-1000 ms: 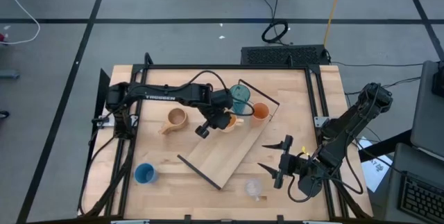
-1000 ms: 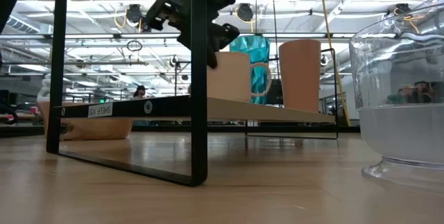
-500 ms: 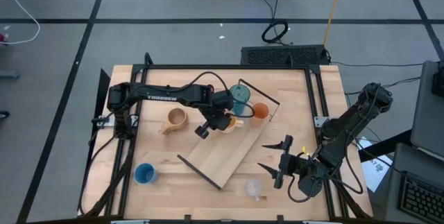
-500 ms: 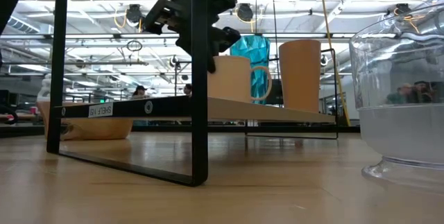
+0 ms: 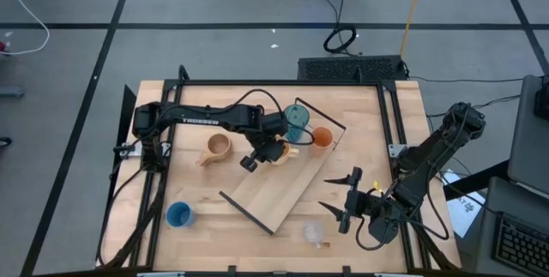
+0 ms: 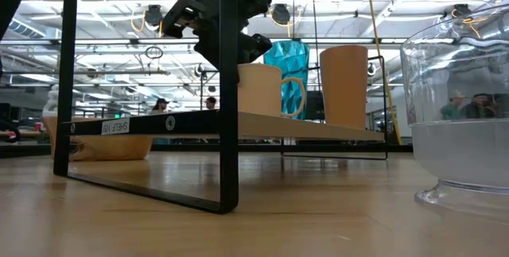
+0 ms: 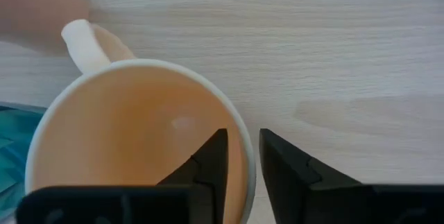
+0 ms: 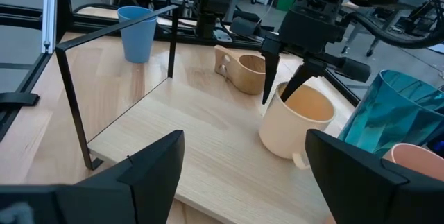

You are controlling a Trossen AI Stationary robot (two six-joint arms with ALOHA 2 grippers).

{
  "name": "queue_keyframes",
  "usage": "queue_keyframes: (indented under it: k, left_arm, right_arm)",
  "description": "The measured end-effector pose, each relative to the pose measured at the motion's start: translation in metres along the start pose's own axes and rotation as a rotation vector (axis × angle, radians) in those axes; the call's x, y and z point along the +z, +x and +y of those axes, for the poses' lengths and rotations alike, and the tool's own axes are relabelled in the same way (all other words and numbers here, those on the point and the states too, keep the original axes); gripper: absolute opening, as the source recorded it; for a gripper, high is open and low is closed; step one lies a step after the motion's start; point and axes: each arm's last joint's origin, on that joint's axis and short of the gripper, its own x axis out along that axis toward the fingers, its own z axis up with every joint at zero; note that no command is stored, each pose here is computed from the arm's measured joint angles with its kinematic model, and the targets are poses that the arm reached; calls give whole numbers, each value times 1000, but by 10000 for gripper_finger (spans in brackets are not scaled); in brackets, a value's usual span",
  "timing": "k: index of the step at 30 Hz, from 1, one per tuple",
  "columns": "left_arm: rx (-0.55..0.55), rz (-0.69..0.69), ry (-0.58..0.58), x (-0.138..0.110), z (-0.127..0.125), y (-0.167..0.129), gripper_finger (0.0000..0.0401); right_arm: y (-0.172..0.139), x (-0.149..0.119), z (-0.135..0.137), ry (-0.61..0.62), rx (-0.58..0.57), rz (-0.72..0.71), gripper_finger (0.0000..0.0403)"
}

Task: Stack small to large cups/mugs on shelf
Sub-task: Put the light orange mug on the shelf, then put the blue cup on the shelf

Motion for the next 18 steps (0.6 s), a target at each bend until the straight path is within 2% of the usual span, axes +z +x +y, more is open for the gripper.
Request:
queue_keyframes:
  k: [9, 18]
  left_arm:
    - [-8, 2, -18, 2, -4, 0, 111]
    - [-22, 6, -10, 7, -11, 1, 113]
  right_arm:
    - [0, 0, 0, 0, 2, 1, 293]
    - [0, 0, 0, 0, 2, 1, 293]
